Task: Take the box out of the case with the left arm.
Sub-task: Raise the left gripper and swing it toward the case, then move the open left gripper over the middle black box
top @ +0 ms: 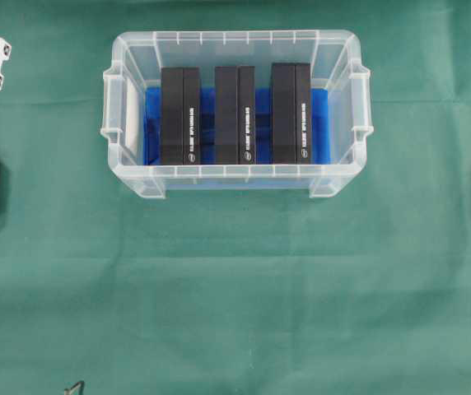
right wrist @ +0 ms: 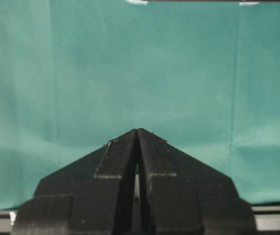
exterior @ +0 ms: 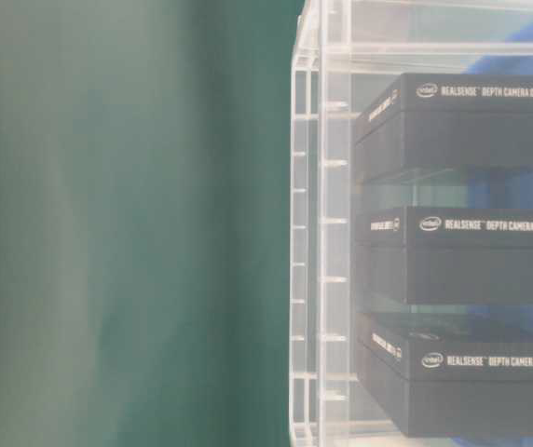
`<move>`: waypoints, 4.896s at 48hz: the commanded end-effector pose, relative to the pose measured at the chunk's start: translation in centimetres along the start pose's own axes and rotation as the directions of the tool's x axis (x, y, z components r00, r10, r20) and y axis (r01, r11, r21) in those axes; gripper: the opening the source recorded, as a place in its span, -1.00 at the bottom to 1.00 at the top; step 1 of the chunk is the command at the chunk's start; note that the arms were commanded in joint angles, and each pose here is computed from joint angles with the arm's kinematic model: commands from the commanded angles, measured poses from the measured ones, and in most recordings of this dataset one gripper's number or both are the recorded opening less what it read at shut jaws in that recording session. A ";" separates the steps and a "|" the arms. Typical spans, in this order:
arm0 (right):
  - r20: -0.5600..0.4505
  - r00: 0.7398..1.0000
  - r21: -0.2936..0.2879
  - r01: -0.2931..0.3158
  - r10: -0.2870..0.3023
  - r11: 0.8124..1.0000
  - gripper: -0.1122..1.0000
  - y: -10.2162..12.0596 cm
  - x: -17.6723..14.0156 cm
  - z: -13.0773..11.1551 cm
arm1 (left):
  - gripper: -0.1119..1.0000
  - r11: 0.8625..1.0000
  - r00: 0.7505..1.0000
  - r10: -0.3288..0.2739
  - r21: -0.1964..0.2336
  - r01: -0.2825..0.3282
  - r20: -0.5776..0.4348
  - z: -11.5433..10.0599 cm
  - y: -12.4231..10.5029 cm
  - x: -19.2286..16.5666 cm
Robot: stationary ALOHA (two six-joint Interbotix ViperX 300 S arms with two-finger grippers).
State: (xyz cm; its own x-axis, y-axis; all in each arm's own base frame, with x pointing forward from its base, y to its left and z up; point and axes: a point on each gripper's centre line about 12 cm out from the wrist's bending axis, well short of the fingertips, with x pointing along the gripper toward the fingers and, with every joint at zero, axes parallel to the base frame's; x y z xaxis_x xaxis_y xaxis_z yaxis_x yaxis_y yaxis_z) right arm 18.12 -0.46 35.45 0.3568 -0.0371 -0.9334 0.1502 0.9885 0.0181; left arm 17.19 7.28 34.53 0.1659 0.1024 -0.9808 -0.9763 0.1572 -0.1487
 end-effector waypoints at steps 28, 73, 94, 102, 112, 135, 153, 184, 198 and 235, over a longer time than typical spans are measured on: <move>-0.040 0.999 -0.008 0.020 -0.021 1.000 -0.78 -0.2 -0.3 0.0 | 0.78 1.000 1.000 -0.019 -0.025 0.019 0.010 0.2 -0.2 -0.4; -0.039 0.999 -0.009 0.029 -0.029 1.000 -0.78 -0.3 -0.3 0.0 | 0.78 0.997 1.000 -0.019 -0.072 0.018 -0.013 1.6 -7.2 0.4; -0.037 0.999 -0.010 0.039 -0.040 0.999 -0.78 -0.4 -0.3 0.0 | 0.78 0.998 0.999 -0.039 -0.055 0.038 -0.017 2.9 -14.9 1.8; -0.038 0.998 -0.011 0.047 -0.048 0.999 -0.78 -0.5 -0.3 0.0 | 0.78 0.997 0.998 -0.058 -0.048 0.057 -0.008 3.8 -18.2 2.4; -0.036 0.998 -0.011 0.048 -0.049 0.999 -0.78 -0.5 -0.3 0.0 | 0.78 0.997 0.998 -0.060 -0.057 0.059 -0.008 4.9 -21.6 3.7; -0.034 0.997 -0.014 0.073 -0.073 0.997 -0.78 -0.8 -0.2 0.1 | 0.77 0.996 0.997 -0.074 -0.058 0.074 0.005 6.4 -25.7 5.7; -0.036 0.997 -0.012 0.075 -0.075 0.997 -0.78 -0.8 -0.2 0.0 | 0.77 0.995 0.996 -0.087 -0.044 0.087 0.007 6.2 -26.8 7.2; -0.035 0.997 -0.012 0.073 -0.073 0.997 -0.78 -0.8 -0.2 0.1 | 0.77 0.997 0.997 -0.073 -0.034 0.073 0.001 6.0 -26.8 7.8; -0.034 0.997 -0.009 0.073 -0.073 0.997 -0.78 -0.8 -0.2 0.1 | 0.77 0.997 0.998 -0.067 -0.037 0.067 -0.002 5.9 -26.8 8.0; -0.035 0.997 -0.009 0.073 -0.073 0.997 -0.78 -0.8 -0.2 0.1 | 0.77 0.997 0.998 -0.065 -0.047 0.064 -0.003 5.9 -26.8 8.1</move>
State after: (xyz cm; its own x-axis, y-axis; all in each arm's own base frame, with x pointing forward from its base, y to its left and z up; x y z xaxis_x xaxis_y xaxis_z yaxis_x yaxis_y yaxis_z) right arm 17.87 -1.24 35.06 0.2963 -0.1028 -0.9496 0.1619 0.9852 -0.0561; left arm 45.68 9.78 30.21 0.2024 0.0815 -0.9759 -0.9745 0.1153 -0.1925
